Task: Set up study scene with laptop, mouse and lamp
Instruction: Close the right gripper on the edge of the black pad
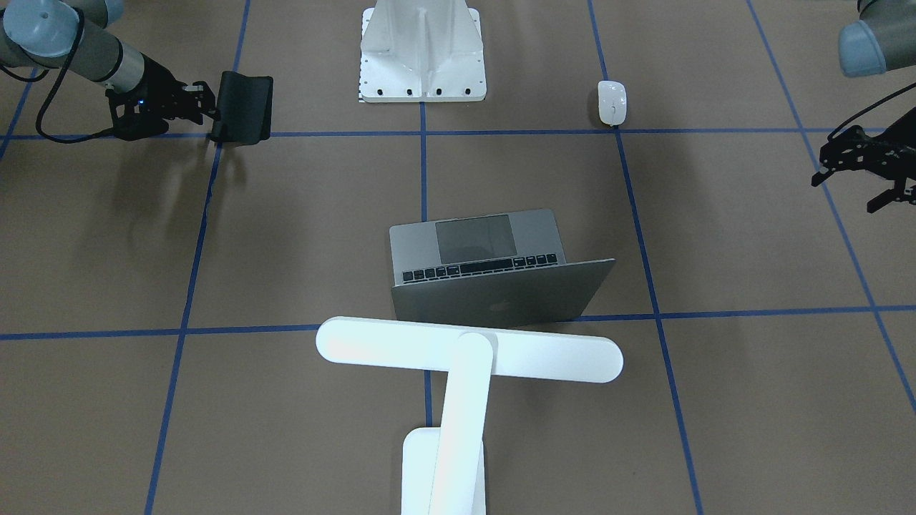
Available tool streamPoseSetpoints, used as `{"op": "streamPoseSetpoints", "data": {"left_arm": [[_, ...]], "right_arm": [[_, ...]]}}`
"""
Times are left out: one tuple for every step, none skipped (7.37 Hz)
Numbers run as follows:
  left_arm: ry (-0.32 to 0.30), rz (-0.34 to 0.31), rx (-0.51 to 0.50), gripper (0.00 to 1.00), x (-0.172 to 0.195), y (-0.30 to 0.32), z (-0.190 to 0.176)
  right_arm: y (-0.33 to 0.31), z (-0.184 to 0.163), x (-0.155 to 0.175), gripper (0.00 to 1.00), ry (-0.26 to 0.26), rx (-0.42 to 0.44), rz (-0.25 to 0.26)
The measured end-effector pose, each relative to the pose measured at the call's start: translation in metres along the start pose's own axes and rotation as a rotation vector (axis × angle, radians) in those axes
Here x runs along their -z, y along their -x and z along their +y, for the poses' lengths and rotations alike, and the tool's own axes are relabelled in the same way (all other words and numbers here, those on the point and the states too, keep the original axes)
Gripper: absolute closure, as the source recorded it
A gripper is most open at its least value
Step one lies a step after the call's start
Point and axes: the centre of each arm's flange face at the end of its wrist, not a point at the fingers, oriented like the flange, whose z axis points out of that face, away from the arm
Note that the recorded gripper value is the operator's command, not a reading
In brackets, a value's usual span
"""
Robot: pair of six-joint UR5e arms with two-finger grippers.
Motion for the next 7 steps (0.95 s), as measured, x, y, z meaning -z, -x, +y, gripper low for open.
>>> {"op": "streamPoseSetpoints", "data": {"left_arm": [[0.000, 0.000, 0.000, 0.00, 0.0002, 0.0002, 0.0000], [-0.001, 0.000, 0.000, 0.00, 0.0003, 0.0003, 0.0000], [0.000, 0.000, 0.000, 0.00, 0.0002, 0.0005, 0.0001], [0.000, 0.000, 0.001, 0.00, 0.0001, 0.0007, 0.0002], [0.000, 0.000, 0.001, 0.00, 0.0000, 0.0008, 0.0003], [0.000, 0.000, 0.001, 0.00, -0.0001, 0.0009, 0.0003], [0.001, 0.000, 0.001, 0.00, -0.0006, 0.0014, 0.0006]], "right_arm": [[0.0064, -0.0030, -0.0033, 0.55, 0.003, -0.002, 0.004], [0.0116, -0.0057, -0.0055, 0.55, 0.005, -0.004, 0.008], [0.0134, -0.0073, -0.0057, 0.55, 0.005, -0.004, 0.009], [0.0134, -0.0084, -0.0042, 0.55, 0.005, 0.000, 0.008], [0.0133, -0.0086, -0.0033, 0.55, 0.007, 0.004, 0.006], [0.0123, -0.0078, -0.0053, 0.55, 0.012, 0.008, 0.008], [0.0097, -0.0065, -0.0102, 0.55, 0.021, 0.009, 0.016]]}}
